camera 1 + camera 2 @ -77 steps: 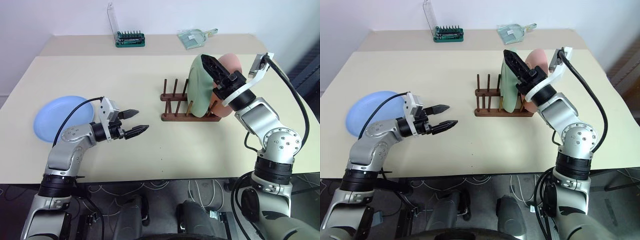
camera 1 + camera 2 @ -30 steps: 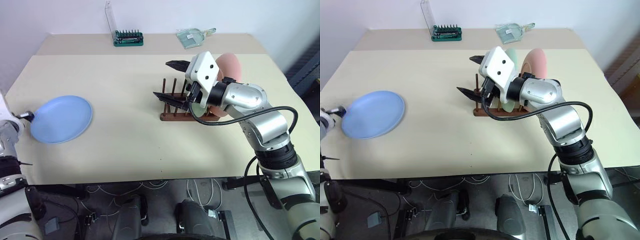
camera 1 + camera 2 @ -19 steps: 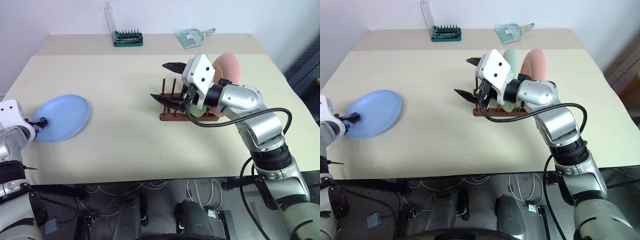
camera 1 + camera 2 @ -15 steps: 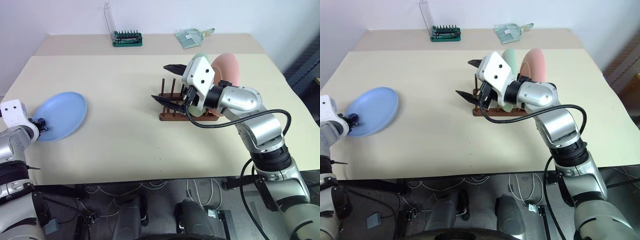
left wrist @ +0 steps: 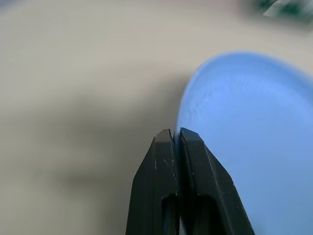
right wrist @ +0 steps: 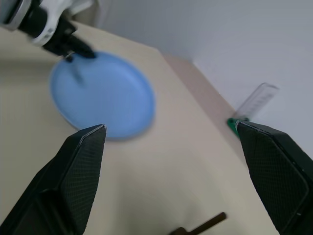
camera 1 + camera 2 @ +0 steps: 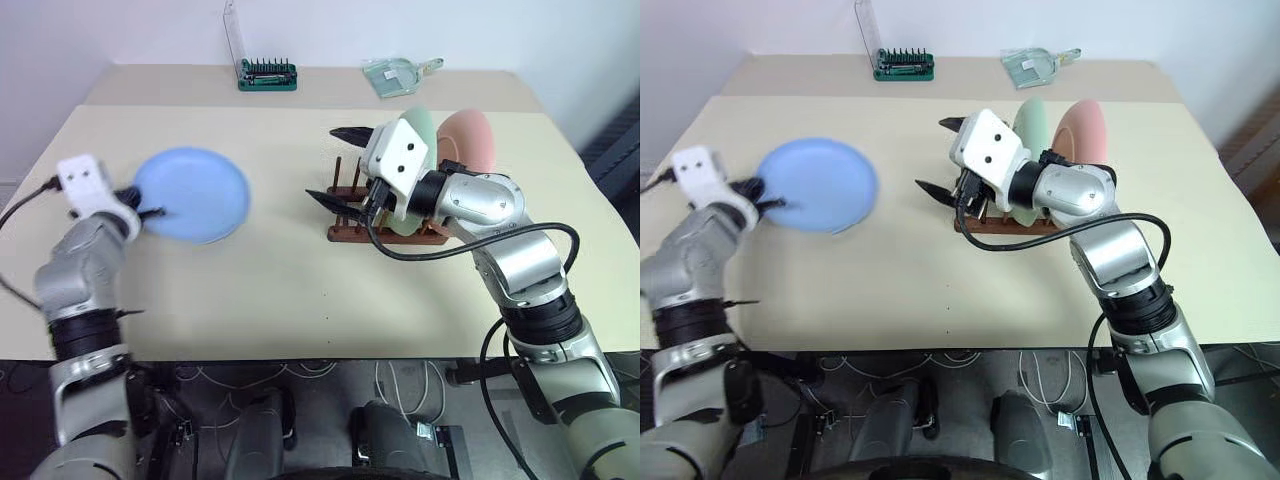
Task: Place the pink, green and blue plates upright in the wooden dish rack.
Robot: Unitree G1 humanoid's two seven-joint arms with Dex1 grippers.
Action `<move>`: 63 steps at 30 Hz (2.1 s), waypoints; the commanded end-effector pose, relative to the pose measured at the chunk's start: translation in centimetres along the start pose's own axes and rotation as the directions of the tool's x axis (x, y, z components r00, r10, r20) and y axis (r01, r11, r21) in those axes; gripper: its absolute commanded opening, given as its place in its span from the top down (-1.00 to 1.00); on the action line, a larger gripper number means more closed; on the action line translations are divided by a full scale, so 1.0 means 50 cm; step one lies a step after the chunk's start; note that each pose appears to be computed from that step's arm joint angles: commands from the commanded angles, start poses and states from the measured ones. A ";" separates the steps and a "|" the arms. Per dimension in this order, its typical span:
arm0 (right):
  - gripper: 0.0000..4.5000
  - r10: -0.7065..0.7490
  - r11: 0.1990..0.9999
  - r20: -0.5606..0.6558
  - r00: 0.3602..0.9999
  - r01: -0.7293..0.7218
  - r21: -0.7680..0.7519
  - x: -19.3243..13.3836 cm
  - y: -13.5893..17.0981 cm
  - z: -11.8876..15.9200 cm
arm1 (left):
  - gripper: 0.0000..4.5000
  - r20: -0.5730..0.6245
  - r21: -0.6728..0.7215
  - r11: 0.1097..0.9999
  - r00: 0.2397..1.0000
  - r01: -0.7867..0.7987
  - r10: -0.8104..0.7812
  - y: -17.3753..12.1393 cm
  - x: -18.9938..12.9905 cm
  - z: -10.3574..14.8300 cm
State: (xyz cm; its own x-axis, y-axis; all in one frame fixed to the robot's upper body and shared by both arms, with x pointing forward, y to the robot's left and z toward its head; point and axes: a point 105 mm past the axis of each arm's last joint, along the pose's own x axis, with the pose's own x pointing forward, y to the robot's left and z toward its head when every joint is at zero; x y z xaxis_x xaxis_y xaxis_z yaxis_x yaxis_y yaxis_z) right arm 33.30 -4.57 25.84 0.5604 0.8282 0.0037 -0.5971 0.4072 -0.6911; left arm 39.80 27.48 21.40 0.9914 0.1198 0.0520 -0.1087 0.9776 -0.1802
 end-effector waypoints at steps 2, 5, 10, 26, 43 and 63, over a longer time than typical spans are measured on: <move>-0.94 -0.050 0.981 0.013 0.999 0.051 -0.185 0.010 -0.017 0.021 | 1.00 0.284 0.013 0.991 0.950 0.130 -0.128 -0.115 -0.017 0.152; -0.94 -0.070 0.953 0.007 0.998 0.069 -0.294 0.020 -0.018 0.022 | 1.00 0.321 0.063 0.976 0.922 0.207 -0.217 -0.174 -0.029 0.178; -0.94 -0.119 0.889 -0.021 0.993 0.096 -0.448 0.035 -0.024 0.008 | 1.00 0.360 0.114 0.950 0.879 0.290 -0.312 -0.234 -0.050 0.206; 0.10 -0.102 0.851 -0.005 0.995 0.085 -0.518 0.071 -0.014 -0.006 | 1.00 0.364 0.176 0.916 0.841 0.360 -0.401 -0.281 -0.083 0.211; 1.00 -0.116 0.819 -0.030 0.993 0.079 -0.569 0.063 -0.013 -0.021 | 0.38 0.420 0.014 0.881 0.797 0.473 -0.435 -0.290 -0.094 0.230; 1.00 -0.195 0.926 0.281 0.940 0.271 -0.264 0.034 -0.068 0.116 | -0.98 0.296 0.207 0.920 0.875 0.334 -0.384 -0.070 -0.071 0.170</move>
State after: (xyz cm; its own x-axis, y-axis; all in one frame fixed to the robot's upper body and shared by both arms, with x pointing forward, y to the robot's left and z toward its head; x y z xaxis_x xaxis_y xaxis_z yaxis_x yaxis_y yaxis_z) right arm 34.80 -2.41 29.46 0.5577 0.7920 0.2482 -0.2441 0.4424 -0.8630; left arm 36.45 26.81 29.91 0.9111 -0.1092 0.3975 0.1319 0.9908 -0.0301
